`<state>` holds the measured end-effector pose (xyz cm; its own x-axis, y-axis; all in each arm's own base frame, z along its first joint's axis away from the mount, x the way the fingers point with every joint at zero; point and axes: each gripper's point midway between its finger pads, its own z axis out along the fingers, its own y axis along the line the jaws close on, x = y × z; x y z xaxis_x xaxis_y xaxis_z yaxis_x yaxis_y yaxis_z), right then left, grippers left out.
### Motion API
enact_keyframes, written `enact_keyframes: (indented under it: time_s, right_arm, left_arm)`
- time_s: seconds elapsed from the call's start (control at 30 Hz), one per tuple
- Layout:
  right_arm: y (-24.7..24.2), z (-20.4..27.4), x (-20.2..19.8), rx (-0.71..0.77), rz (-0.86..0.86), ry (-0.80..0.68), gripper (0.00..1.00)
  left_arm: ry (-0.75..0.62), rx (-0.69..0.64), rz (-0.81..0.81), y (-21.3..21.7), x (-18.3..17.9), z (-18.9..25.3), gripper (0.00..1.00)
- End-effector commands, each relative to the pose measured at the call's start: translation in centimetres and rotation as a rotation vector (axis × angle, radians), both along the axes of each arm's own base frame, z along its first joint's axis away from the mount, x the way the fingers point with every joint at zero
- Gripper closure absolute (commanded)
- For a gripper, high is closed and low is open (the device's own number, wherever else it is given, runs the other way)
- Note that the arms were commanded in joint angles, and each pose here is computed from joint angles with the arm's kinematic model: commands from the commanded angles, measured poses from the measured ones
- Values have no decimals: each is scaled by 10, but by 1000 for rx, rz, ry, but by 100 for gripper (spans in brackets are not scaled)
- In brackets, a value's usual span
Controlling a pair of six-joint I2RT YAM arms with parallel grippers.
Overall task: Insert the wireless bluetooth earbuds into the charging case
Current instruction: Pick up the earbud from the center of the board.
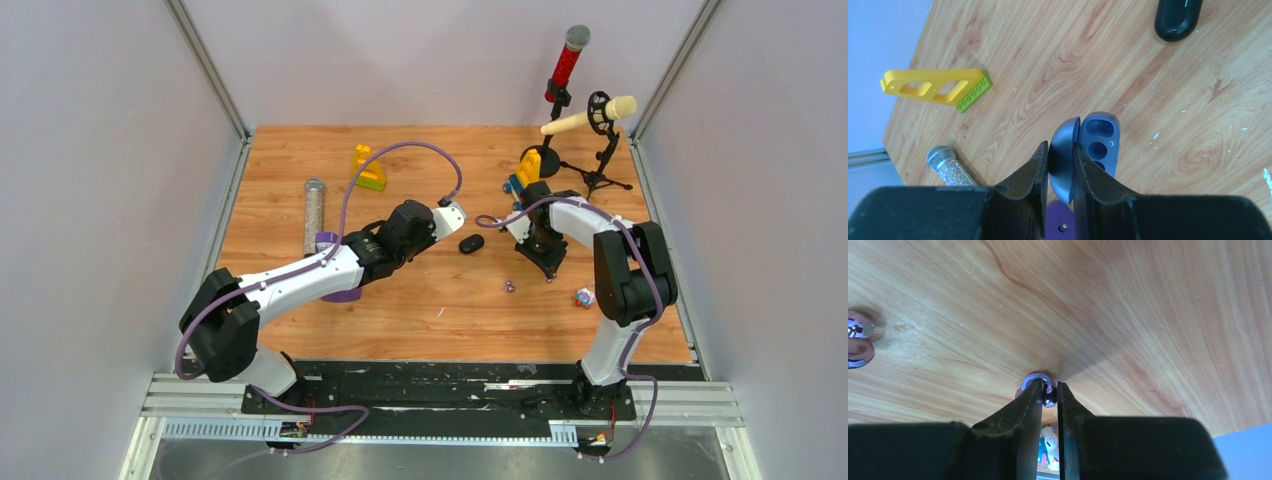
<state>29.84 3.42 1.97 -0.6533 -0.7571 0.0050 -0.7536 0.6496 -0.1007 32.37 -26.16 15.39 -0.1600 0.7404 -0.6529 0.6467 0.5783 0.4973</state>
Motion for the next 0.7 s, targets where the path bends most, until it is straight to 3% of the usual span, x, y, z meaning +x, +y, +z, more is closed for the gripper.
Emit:
enact_keyframes:
  time_s: [0.0,0.27,0.5,0.67]
  right_arm:
    - [8,19,11,55,1,-109,89]
    - [35,74,44,249,25,-457,92]
    - [67,169,83,471,30,-809,92]
    - [102,236,86,625,82,-985,91]
  left_arm:
    - [-45,-83,16,-4,5,27,78]
    - [22,-171,44,-9,7,44,81]
    - [146,-205,-19,-29,1,56,80]
    - [228,-246,-8,-44,9,64,79]
